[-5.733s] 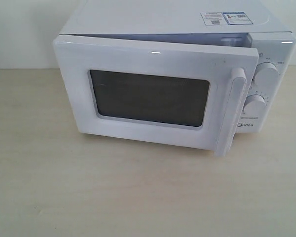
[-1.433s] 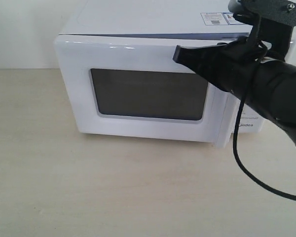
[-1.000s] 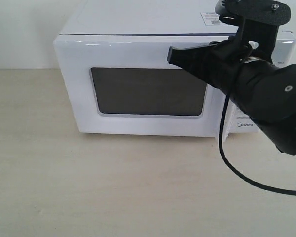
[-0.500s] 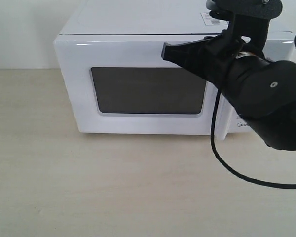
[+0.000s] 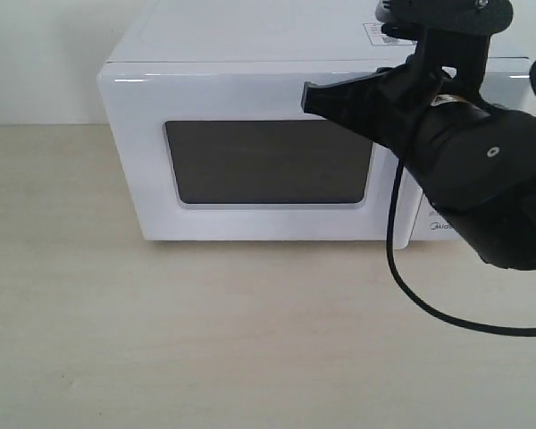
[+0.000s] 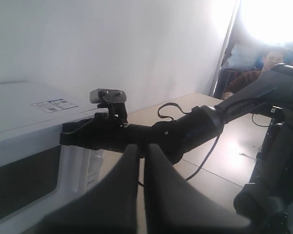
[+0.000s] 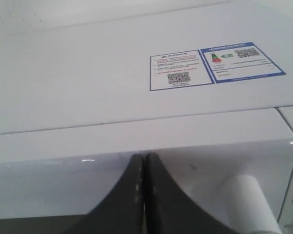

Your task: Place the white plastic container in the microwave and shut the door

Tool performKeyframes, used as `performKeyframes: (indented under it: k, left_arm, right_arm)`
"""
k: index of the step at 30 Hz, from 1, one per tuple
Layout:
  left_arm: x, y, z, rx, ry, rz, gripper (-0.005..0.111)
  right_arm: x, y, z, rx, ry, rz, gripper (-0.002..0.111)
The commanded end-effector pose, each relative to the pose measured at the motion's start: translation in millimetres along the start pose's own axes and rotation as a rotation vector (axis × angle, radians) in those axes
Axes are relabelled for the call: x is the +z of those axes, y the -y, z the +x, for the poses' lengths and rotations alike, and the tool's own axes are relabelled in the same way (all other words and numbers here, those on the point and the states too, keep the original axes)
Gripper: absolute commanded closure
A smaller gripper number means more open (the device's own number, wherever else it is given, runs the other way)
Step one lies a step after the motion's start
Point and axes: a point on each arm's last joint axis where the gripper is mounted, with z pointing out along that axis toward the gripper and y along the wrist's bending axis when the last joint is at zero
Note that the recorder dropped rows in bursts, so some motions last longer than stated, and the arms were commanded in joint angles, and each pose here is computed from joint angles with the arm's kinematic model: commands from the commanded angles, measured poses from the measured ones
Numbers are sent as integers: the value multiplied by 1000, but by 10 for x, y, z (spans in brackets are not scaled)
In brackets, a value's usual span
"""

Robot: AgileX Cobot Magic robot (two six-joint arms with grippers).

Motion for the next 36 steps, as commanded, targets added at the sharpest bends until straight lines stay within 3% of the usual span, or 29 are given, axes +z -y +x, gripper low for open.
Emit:
performKeyframes:
  k: [1,5,8,11,15,36]
  left_arm:
    - [1,-5,23,9,-15,0,102]
    - [1,-11,27,20,-19,-6,102]
    - [1,-23,8,20,1,-19,102]
    - [1,-25,4,30,5,-22,102]
    - [1,-25,4,30,5,-22,102]
    - [0,-26,2,30,7,-23,102]
  right_arm:
    - [-284,-63,-241,4,59,-4,108]
    - [-592,-44,-346,-142,-5,28,108]
    - [-875,-56,-254,-268,-33,-58,108]
    - [-1205,-77,-203,-261,-24,-191,108]
    - [-1402,-75,-186,-223,-45,-270,108]
    - [-1405,-72,-184,-212,-48,-263,108]
